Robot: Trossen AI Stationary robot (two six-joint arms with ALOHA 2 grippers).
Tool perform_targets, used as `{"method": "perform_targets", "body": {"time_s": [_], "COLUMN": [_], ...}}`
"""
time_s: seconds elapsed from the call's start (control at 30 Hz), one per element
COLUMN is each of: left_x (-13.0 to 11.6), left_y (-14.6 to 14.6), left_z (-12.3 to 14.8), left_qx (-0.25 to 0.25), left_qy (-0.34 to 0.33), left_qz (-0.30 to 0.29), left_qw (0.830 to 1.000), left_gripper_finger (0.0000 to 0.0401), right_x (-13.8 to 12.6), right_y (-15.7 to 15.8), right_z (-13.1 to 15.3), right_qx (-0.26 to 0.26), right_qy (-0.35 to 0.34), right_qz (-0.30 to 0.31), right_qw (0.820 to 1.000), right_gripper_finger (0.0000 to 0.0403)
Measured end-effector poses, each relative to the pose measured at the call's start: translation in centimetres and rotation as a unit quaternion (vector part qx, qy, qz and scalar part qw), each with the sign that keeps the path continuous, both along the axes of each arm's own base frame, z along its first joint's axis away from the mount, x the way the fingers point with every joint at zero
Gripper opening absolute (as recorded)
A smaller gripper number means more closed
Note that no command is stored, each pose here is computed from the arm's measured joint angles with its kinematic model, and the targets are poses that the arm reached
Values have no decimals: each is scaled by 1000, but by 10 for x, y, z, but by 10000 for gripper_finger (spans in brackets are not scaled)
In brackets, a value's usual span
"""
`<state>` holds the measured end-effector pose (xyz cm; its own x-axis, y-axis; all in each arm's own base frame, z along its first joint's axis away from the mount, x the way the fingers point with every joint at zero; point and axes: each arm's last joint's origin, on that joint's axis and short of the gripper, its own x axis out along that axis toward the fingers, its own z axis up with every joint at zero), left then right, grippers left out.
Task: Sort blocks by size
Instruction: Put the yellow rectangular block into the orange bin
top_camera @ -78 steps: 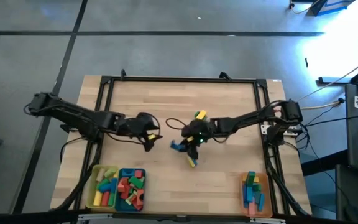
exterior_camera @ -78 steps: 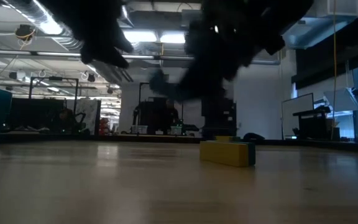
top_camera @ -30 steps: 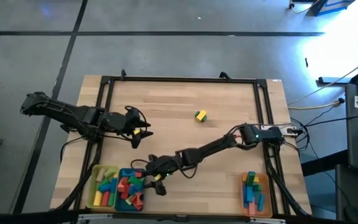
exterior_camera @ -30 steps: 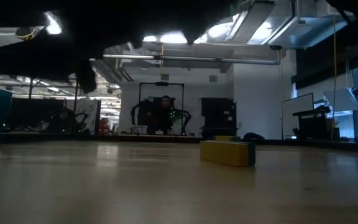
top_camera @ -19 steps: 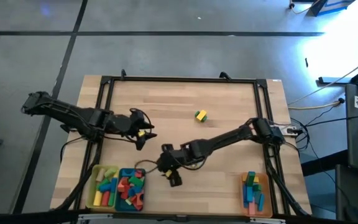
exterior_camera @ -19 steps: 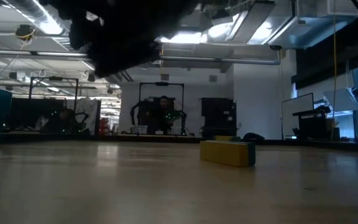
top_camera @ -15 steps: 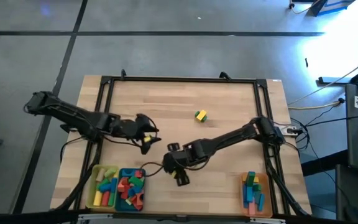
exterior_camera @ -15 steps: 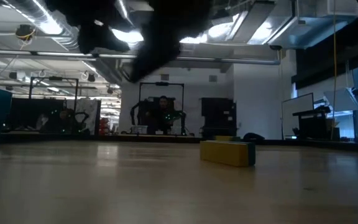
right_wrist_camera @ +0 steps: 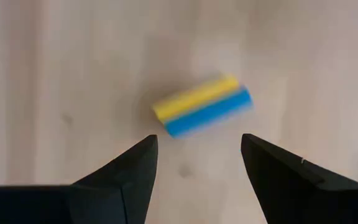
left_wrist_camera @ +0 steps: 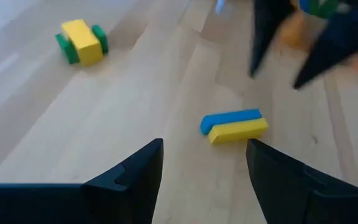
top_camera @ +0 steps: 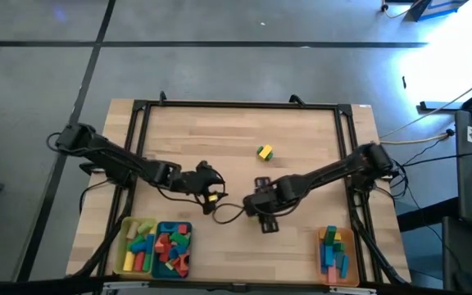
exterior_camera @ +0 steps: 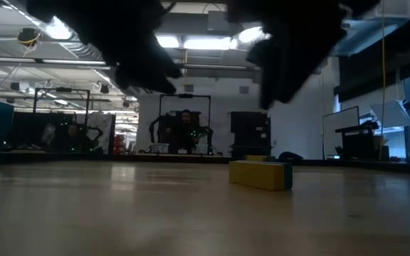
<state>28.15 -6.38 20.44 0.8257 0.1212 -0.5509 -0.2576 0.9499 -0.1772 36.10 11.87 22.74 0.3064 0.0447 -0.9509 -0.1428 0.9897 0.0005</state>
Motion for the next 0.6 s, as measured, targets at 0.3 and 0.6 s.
{"method": "perform_targets", "body": {"time_s": [0.3, 0.6], "left_x": [46, 84], "left_y": [-20, -30], "left_z": [-35, -60], "left_qx": [36, 117], "left_qy": [-111, -99], "left_qz": [-133, -202], "left_qw": [984, 967], "left_gripper_finger": [210, 210], "right_x": [-53, -70], "right_y": [-22, -28], "right_z": [1, 11], "right_qx": [-46, -39], "right_qy": [-12, -32], "right_qz": [-89, -103], "right_qw": [995, 993], "right_gripper_finger": [232, 232]}}
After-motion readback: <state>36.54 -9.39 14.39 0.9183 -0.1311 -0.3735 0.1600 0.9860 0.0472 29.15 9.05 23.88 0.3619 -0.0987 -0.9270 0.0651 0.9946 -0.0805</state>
